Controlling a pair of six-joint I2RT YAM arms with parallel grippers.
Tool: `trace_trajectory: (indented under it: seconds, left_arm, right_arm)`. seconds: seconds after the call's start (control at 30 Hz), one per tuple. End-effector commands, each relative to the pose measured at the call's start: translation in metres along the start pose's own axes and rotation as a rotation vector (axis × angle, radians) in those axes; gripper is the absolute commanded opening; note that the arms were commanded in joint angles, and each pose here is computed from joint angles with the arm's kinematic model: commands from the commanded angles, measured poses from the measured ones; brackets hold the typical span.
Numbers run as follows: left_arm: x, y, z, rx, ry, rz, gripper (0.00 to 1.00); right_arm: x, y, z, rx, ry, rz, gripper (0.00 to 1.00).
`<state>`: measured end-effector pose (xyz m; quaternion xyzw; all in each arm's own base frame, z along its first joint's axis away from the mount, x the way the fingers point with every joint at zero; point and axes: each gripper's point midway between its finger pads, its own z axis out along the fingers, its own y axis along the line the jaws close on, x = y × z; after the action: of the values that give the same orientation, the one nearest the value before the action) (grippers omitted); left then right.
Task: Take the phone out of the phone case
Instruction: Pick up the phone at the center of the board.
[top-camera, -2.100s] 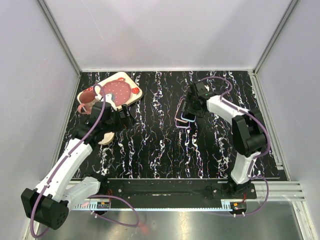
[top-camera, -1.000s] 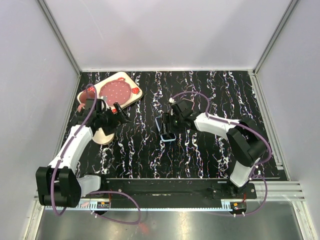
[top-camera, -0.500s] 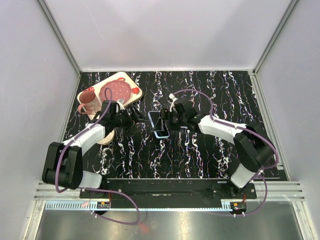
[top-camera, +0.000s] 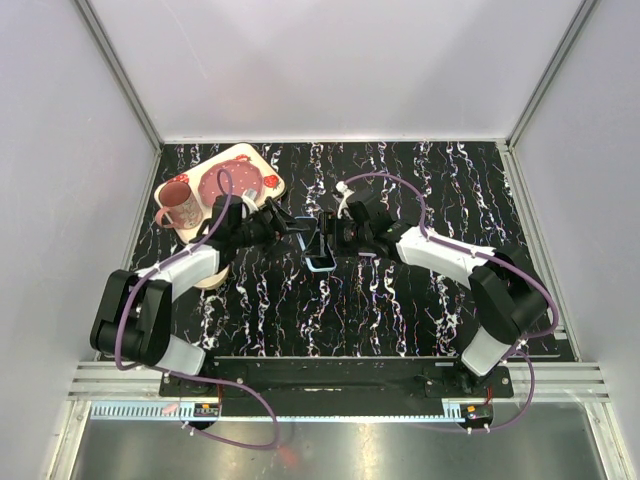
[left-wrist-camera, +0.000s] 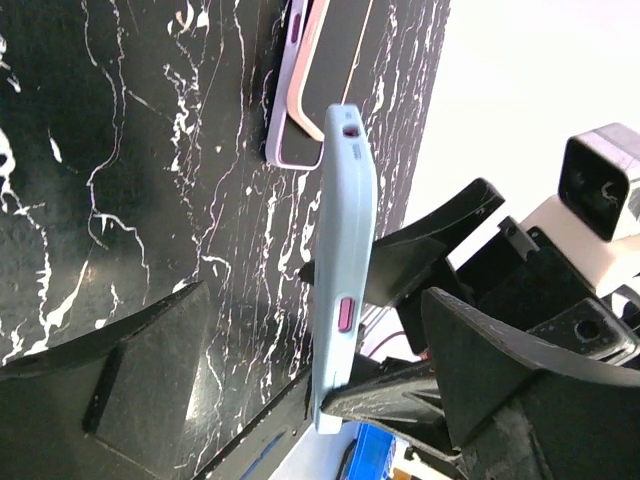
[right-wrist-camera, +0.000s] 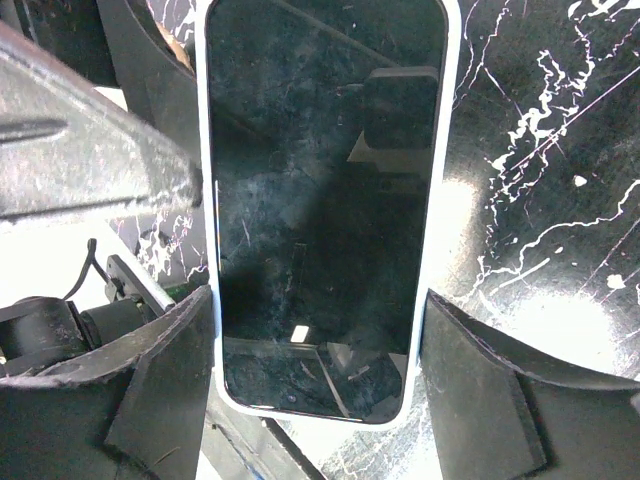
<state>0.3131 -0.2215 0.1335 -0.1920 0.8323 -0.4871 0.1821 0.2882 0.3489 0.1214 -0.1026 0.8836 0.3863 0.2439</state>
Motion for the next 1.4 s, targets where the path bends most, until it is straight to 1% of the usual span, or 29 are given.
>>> trace_trajectory:
  seconds: [0.0,0.17,0.4,0.47,0.5,0.53,0.6,0.63,0.67,0.7,0.73,0.77,0.83,0.9,0.93,0.97,1.0,1.03,1.07,1.13,1.17,1.2,1.27,1.33,1.37]
  left_arm:
    - [-0.014,-0.018,0.012,0.061,-0.048,0.004,0.87]
    - [-0.014,-0.028,0.029,0.034,-0.039,0.038,0.83]
    - [-0.010,-0.025,0.040,0.030,-0.019,0.018,0.72]
    - [-0.008,-0.025,0.042,0.031,-0.006,0.017,0.68]
    - [-0.007,-0.025,0.043,0.031,0.000,0.018,0.64]
    - [-0.006,-0.024,0.044,0.030,0.004,0.017,0.58]
    - [-0.006,-0.024,0.046,0.029,0.007,0.017,0.53]
    - [-0.005,-0.023,0.046,0.025,0.007,0.015,0.47]
    - [-0.005,-0.023,0.046,0.026,0.006,0.017,0.30]
    - [-0.006,-0.023,0.047,0.025,0.006,0.016,0.18]
    - [-0.005,-0.026,0.047,0.036,0.020,0.020,0.02]
    - [-0.006,-0.030,0.046,0.044,0.025,0.026,0.00]
    - [-0.008,-0.040,0.042,0.074,0.037,0.051,0.00]
    - [-0.021,-0.045,0.032,0.105,0.019,0.059,0.00]
    - [-0.022,-0.055,0.023,0.146,0.029,0.071,0.00]
    - [-0.033,-0.057,0.013,0.168,0.006,0.071,0.00]
    - [-0.034,-0.062,0.006,0.204,0.015,0.083,0.00]
    - [-0.040,-0.069,-0.005,0.231,-0.004,0.099,0.00]
    - [-0.041,-0.074,-0.011,0.248,-0.008,0.113,0.00]
    - [-0.042,-0.094,-0.026,0.301,-0.017,0.161,0.00]
    - [-0.042,-0.102,-0.031,0.321,-0.029,0.182,0.00]
    - [-0.041,-0.114,-0.040,0.347,-0.053,0.206,0.00]
    - [-0.041,-0.129,-0.051,0.402,-0.082,0.226,0.00]
    - [-0.038,-0.147,-0.066,0.480,-0.116,0.267,0.00]
    - [-0.036,-0.154,-0.073,0.532,-0.143,0.274,0.00]
  right_arm:
    - [-0.030,0.039,-0.012,-0.097,-0.082,-0.059,0.47]
    - [-0.027,0.036,-0.010,-0.075,-0.066,-0.056,0.47]
    - [-0.028,0.033,-0.013,-0.049,-0.072,-0.048,0.48]
    - [-0.027,0.033,-0.013,-0.046,-0.071,-0.045,0.48]
    - [-0.027,0.033,-0.013,-0.046,-0.069,-0.043,0.48]
    - [-0.027,0.033,-0.014,-0.046,-0.071,-0.042,0.48]
    - [-0.026,0.032,-0.014,-0.043,-0.067,-0.041,0.48]
    - [-0.026,0.032,-0.014,-0.042,-0.067,-0.039,0.50]
    - [-0.024,0.031,-0.014,-0.038,-0.062,-0.039,0.55]
    - [-0.025,0.031,-0.015,-0.035,-0.064,-0.038,0.61]
    - [-0.025,0.031,-0.016,-0.033,-0.068,-0.037,0.66]
    - [-0.025,0.030,-0.017,-0.026,-0.068,-0.037,0.77]
    - [-0.030,0.035,-0.027,-0.029,-0.089,-0.045,0.88]
    - [-0.037,0.040,-0.043,-0.021,-0.125,-0.060,0.94]
    - [-0.038,0.042,-0.051,-0.014,-0.136,-0.057,0.94]
    - [-0.042,0.043,-0.057,-0.007,-0.161,-0.066,0.95]
    - [-0.045,0.049,-0.072,-0.017,-0.196,-0.076,0.96]
    - [-0.050,0.047,-0.078,0.004,-0.232,-0.073,0.96]
    - [-0.051,0.048,-0.090,0.005,-0.264,-0.078,0.97]
    - [-0.055,0.049,-0.099,0.007,-0.306,-0.075,0.97]
    - [-0.053,0.050,-0.104,-0.009,-0.317,-0.079,0.96]
    - [-0.052,0.053,-0.105,-0.028,-0.325,-0.080,0.93]
    - [-0.054,0.062,-0.109,-0.084,-0.353,-0.061,0.92]
    - [-0.052,0.075,-0.112,-0.172,-0.322,-0.007,0.92]
    - [-0.060,0.070,-0.113,-0.186,-0.313,0.038,0.90]
